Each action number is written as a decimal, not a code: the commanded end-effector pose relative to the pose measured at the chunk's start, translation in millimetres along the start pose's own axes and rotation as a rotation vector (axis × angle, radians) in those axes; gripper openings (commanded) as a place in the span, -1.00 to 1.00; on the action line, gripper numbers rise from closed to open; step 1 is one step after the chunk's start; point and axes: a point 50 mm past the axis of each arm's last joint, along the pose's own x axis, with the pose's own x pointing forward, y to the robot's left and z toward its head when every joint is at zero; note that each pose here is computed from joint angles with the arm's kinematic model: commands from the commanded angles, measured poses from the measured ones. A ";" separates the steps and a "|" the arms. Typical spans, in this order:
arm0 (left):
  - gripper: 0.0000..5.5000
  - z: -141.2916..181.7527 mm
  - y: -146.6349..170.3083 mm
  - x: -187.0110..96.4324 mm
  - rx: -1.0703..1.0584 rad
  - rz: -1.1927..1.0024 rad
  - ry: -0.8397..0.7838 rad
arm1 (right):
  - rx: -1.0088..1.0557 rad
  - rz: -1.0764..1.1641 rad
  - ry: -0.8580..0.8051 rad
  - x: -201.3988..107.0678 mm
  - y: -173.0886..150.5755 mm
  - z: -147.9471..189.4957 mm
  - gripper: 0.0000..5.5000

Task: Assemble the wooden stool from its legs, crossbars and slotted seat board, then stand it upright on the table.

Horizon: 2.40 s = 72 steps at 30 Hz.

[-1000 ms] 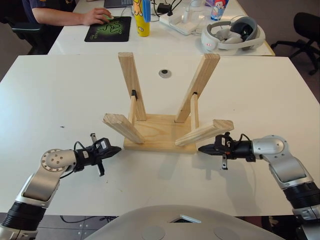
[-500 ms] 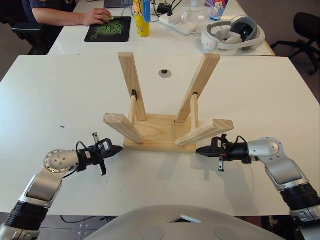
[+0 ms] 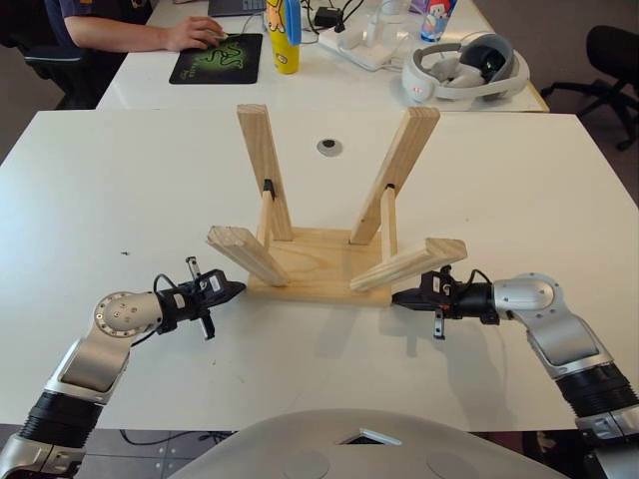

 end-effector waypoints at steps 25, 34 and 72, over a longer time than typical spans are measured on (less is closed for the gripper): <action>-0.99 52.5 11.9 -11.6 -0.061 0.009 -0.216 | 0.048 -0.064 -0.287 -12.6 -21.6 56.7 -1.00; -0.99 72.6 20.6 -18.1 -0.024 0.047 -0.277 | 0.070 -0.095 -0.341 -16.0 -29.2 68.1 -1.00; -0.99 70.7 43.9 -26.9 -0.039 0.229 -0.304 | 0.121 -0.261 -0.421 -20.6 -55.0 71.3 -1.00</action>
